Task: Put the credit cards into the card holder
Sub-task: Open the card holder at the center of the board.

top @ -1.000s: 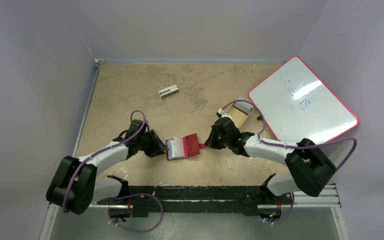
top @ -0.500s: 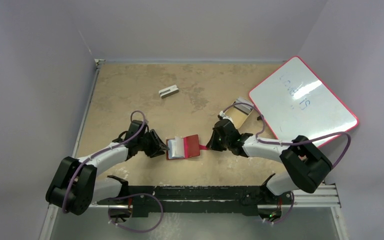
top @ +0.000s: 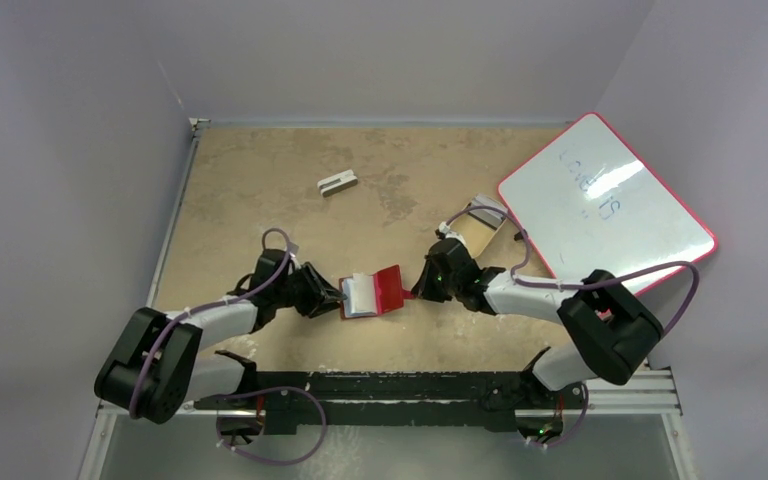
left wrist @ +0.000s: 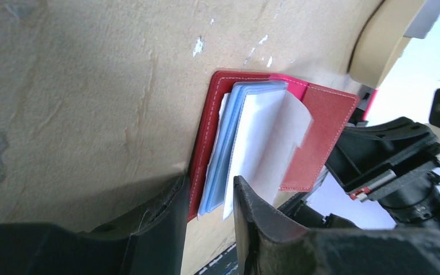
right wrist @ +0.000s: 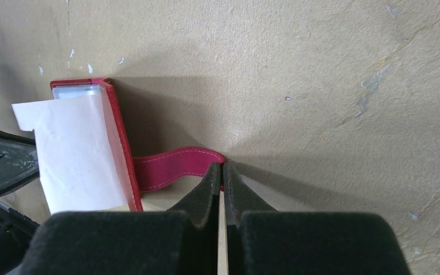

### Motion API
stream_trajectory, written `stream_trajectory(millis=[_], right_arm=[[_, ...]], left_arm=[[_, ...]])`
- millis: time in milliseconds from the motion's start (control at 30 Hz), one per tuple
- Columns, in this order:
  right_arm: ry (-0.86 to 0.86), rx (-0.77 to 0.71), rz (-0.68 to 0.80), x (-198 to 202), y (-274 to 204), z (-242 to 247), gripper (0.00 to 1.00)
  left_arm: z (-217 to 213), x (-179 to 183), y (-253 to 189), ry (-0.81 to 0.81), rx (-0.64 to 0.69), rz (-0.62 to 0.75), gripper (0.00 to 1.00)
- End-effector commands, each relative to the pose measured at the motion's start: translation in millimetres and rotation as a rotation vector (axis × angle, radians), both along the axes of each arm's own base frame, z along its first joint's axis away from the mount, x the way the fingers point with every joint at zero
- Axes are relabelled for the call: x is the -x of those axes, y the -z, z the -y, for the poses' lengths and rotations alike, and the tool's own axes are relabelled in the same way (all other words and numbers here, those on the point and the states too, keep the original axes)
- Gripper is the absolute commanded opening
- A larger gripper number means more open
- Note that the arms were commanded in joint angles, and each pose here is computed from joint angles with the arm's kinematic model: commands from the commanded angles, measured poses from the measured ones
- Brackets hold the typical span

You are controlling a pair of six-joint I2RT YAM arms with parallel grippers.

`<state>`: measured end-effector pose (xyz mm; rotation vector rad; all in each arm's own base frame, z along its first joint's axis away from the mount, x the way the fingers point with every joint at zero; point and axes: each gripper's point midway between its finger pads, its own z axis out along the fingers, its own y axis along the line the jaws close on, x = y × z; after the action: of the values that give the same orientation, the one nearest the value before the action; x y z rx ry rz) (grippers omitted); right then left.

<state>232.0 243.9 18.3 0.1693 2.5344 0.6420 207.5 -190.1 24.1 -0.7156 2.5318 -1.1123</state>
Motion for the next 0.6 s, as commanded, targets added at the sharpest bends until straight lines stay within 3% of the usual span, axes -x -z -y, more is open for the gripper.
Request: stream_trajectory(millis=[0, 167, 567], right_arm=[[0.014, 0.043, -0.033, 4.9, 16.0, 9.7, 0.00], [0.010, 0.039, -0.040, 5.8, 18.1, 8.4, 0.00], [0.008, 0.035, -0.038, 6.8, 17.2, 8.7, 0.00]], left_arm=[[15.3, -14.5, -35.8, -0.034, 0.171, 0.101, 0.33], [22.3, -20.0, -59.5, -0.056, 0.280, 0.158, 0.33], [29.7, -21.2, -61.6, -0.024, 0.274, 0.211, 0.34]])
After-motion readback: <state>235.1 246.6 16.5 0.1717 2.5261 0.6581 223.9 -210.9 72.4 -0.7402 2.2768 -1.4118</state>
